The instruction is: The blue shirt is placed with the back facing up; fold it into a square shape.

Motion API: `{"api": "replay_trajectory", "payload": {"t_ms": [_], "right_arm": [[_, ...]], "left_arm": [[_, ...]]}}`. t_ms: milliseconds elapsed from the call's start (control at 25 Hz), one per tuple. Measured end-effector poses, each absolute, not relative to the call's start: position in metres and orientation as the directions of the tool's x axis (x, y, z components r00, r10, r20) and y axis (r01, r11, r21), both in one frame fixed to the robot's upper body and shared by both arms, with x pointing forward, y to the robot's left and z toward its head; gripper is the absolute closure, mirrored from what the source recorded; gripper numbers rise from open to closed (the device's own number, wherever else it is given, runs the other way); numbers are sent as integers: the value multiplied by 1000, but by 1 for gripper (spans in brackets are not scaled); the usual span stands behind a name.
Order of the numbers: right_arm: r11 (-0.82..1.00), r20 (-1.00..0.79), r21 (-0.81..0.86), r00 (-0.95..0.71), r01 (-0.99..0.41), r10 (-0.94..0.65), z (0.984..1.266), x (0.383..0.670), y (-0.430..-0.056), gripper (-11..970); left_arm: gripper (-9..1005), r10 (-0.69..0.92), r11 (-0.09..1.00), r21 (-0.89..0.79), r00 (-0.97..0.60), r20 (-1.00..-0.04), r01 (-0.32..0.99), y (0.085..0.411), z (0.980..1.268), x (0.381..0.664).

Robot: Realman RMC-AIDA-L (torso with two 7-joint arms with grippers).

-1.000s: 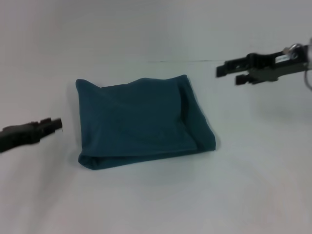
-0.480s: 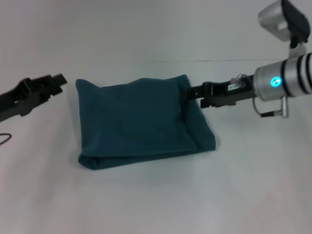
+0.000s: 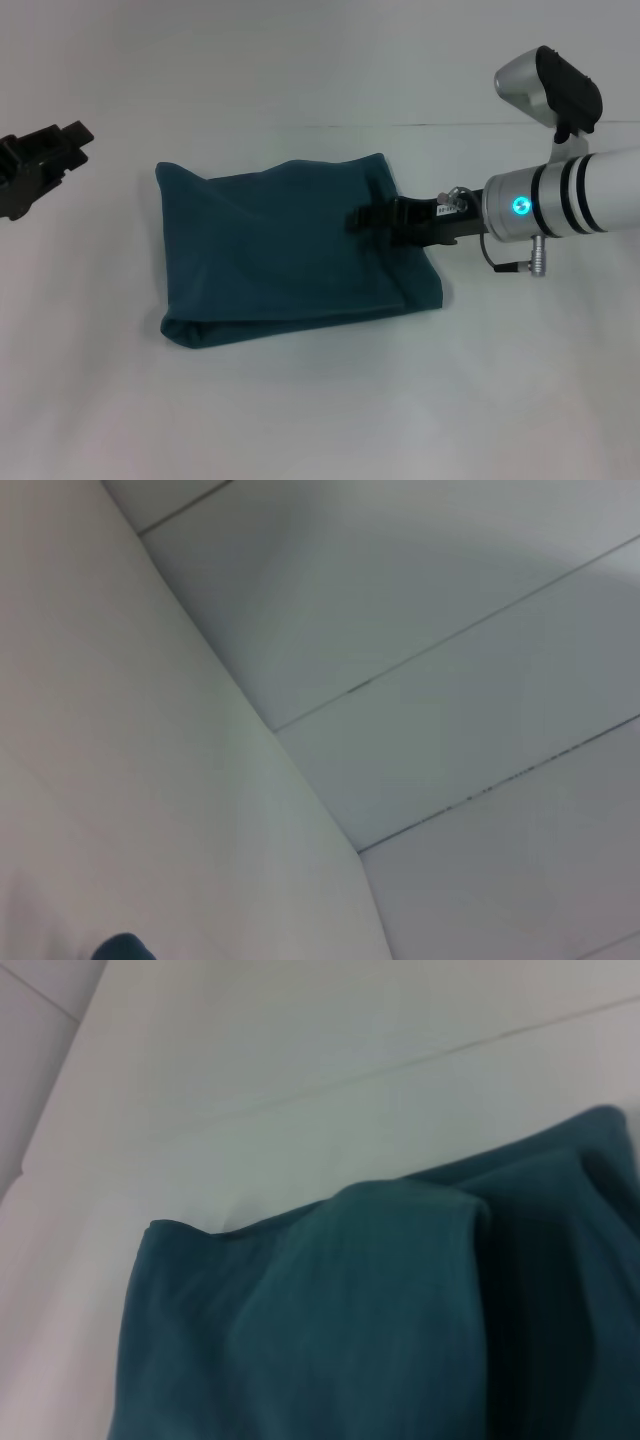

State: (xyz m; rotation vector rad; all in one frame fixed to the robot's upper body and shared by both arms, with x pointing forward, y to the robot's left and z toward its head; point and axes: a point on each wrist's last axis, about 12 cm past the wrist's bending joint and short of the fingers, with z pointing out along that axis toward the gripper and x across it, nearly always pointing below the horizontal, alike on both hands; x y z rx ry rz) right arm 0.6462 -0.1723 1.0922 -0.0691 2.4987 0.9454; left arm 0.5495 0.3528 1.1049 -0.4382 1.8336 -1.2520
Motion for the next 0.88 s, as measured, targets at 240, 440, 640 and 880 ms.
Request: {"api": "replay_trajectory", "payload": {"t_ms": [240,440,640,880], "right_arm": [[744,-434,641,-889,-188,148,1088,644,-170,121],[751,-429,637,-890,-175,155,1083,643,-166,121],[761,-429,625,-891,-172,150,1080,643,-160,121],[754,-439,630,-886,-186,149,1080,644,-154,122]], "left_arm": [[628,-712,444,-884,-542,-446,144,361,1102,548],[628,-763,419,-899,-487,-424,126,371,1102,546],[628,-792,388,-912,-458,-403,133,375,1104,546],[628,-800,382,-914,-447,-401,137,377,1105,544]]}}
